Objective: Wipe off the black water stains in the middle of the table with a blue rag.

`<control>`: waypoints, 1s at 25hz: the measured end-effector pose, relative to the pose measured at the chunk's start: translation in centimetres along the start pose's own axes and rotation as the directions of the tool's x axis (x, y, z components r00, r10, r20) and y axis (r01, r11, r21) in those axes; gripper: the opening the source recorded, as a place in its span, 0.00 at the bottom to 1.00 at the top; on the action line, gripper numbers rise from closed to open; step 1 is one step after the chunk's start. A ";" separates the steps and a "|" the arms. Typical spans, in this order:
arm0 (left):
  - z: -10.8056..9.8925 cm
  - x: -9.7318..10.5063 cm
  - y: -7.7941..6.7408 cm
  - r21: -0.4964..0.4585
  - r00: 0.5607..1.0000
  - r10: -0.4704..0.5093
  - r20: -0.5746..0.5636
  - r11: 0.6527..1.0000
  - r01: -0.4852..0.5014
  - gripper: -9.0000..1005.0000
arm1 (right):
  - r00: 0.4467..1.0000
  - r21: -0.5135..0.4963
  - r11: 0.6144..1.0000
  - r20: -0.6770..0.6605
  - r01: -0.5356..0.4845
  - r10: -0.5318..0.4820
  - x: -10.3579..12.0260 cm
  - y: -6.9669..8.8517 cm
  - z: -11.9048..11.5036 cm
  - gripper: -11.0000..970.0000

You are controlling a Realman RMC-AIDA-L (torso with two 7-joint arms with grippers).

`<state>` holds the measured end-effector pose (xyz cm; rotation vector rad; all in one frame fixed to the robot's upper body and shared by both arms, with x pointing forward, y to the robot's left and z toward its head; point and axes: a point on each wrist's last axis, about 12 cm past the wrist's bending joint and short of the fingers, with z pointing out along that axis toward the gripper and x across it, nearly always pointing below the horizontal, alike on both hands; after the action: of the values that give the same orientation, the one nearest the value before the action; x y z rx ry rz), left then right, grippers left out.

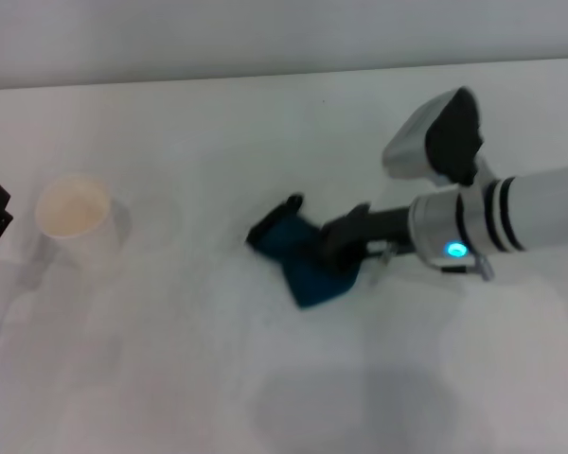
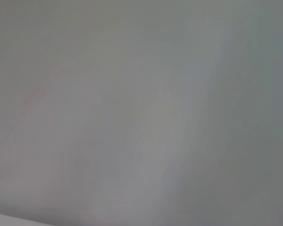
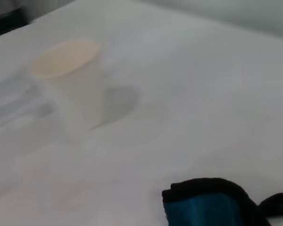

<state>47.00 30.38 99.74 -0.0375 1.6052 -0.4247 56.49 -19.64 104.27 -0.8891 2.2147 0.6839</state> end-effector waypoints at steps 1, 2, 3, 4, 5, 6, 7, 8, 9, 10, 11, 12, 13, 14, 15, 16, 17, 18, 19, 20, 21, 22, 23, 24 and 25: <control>0.1 0.0 0.0 0.002 1.000 -0.002 0.001 1.000 0.002 0.89 | 1.000 0.031 0.999 0.013 -0.005 0.004 -0.1 -0.5 -0.2 0.10; 0.1 0.0 0.0 0.003 1.000 -0.006 0.001 1.000 0.006 0.89 | 1.000 0.051 0.999 0.021 -0.008 0.007 -0.1 -0.8 -0.3 0.10; 0.2 -0.1 0.0 0.005 1.000 -0.012 0.000 1.000 0.012 0.89 | 0.999 0.100 0.995 0.037 -0.015 0.011 -0.1 -1.5 -0.5 0.10; 0.2 -0.1 0.0 0.006 1.000 -0.017 0.000 1.000 0.017 0.89 | 0.999 0.100 0.995 0.037 -0.015 0.011 -0.1 -1.5 -0.5 0.10; 0.2 -0.1 0.1 0.007 1.000 -0.024 -0.002 1.000 0.024 0.89 | 0.999 0.119 0.993 0.043 -0.018 0.013 -0.1 -1.8 -0.6 0.10; 0.2 -0.1 0.1 0.007 1.000 -0.024 -0.002 1.000 0.024 0.89 | 0.999 0.145 0.989 0.051 -0.026 0.019 0.0 -2.2 -0.7 0.10; 0.2 -0.1 0.1 0.007 1.000 -0.026 -0.002 1.000 0.026 0.89 | 0.998 0.162 0.986 0.060 -0.037 0.028 0.0 -2.5 -1.0 0.11; 0.2 -0.1 0.1 0.007 1.000 -0.026 -0.002 1.000 0.026 0.89 | 0.997 0.178 0.983 0.069 -0.050 0.038 0.2 -2.8 -1.2 0.11; 0.2 -0.1 0.1 0.007 1.000 -0.027 -0.002 1.000 0.027 0.89 | 0.996 0.190 0.979 0.078 -0.067 0.053 0.4 -3.1 -1.5 0.11; 0.2 -0.1 0.1 0.007 1.000 -0.027 -0.002 1.000 0.027 0.89 | 0.994 0.200 0.976 0.086 -0.083 0.067 0.6 -3.3 -1.7 0.11; 0.2 -0.1 0.1 0.006 1.000 -0.028 -0.002 1.000 0.028 0.89 | 0.993 0.206 0.974 0.093 -0.097 0.079 0.8 -3.5 -1.9 0.11; 0.2 -0.2 0.1 0.005 1.000 -0.028 -0.002 1.000 0.028 0.89 | 0.992 0.210 0.972 0.096 -0.105 0.087 1.0 -3.6 -2.1 0.11; 0.2 -0.2 0.2 0.005 1.000 -0.031 -0.002 1.000 0.031 0.89 | 0.991 0.212 0.971 0.099 -0.113 0.093 1.3 -3.6 -2.2 0.12; 0.2 -0.2 0.2 0.004 0.999 -0.033 -0.001 0.999 0.033 0.89 | 0.988 0.209 0.969 0.109 -0.129 0.108 1.6 -3.5 -2.4 0.12; 0.1 -0.2 0.2 0.002 0.999 -0.036 -0.001 0.999 0.036 0.89 | 0.988 0.209 0.969 0.109 -0.129 0.108 1.6 -3.5 -2.4 0.12; 0.1 -0.2 0.2 0.001 0.999 -0.037 -0.001 0.999 0.037 0.89 | 0.987 0.202 0.970 0.114 -0.133 0.112 1.7 -3.3 -2.5 0.12; 0.1 -0.2 0.2 0.001 0.999 -0.037 -0.001 0.999 0.037 0.89 | 0.986 0.197 0.971 0.119 -0.135 0.112 1.7 -3.2 -2.5 0.12; 0.1 -0.2 0.2 0.000 0.999 -0.037 0.000 0.999 0.037 0.89 | 0.986 0.191 0.972 0.127 -0.135 0.112 1.6 -3.0 -2.6 0.13; 0.1 -0.2 0.2 -0.001 0.999 -0.038 0.000 0.999 0.038 0.89 | 0.984 0.183 0.974 0.139 -0.135 0.110 1.5 -2.8 -2.6 0.16; 0.1 -0.2 0.2 -0.002 0.999 -0.039 0.000 0.999 0.039 0.89 | 0.980 0.174 0.975 0.165 -0.138 0.109 1.2 -2.6 -2.8 0.19; 0.1 -0.2 0.2 -0.002 0.999 -0.039 0.001 0.999 0.039 0.89 | 0.976 0.169 0.976 0.192 -0.140 0.107 1.1 -2.4 -3.0 0.23; 0.1 -0.1 0.2 -0.002 0.999 -0.040 0.001 0.999 0.040 0.89 | 0.965 0.162 0.975 0.237 -0.151 0.110 0.8 -2.3 -3.3 0.26; 0.0 -0.1 0.3 -0.007 0.999 -0.040 0.001 0.999 0.040 0.89 | 0.949 0.151 0.973 0.290 -0.174 0.125 0.6 -2.3 -3.7 0.29; -0.1 -0.1 0.4 -0.010 0.999 -0.041 0.001 0.999 0.041 0.89 | 0.923 0.137 0.969 0.357 -0.207 0.147 0.2 -2.5 -4.4 0.33; -0.2 -0.1 0.4 -0.013 0.999 -0.041 0.001 0.999 0.041 0.89 | 0.839 0.060 0.952 0.492 -0.300 0.234 -0.3 -3.2 -5.6 0.37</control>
<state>46.93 30.83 99.73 -0.0806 1.6087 -0.4462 56.94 -25.28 107.46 -0.2897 1.9121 0.7755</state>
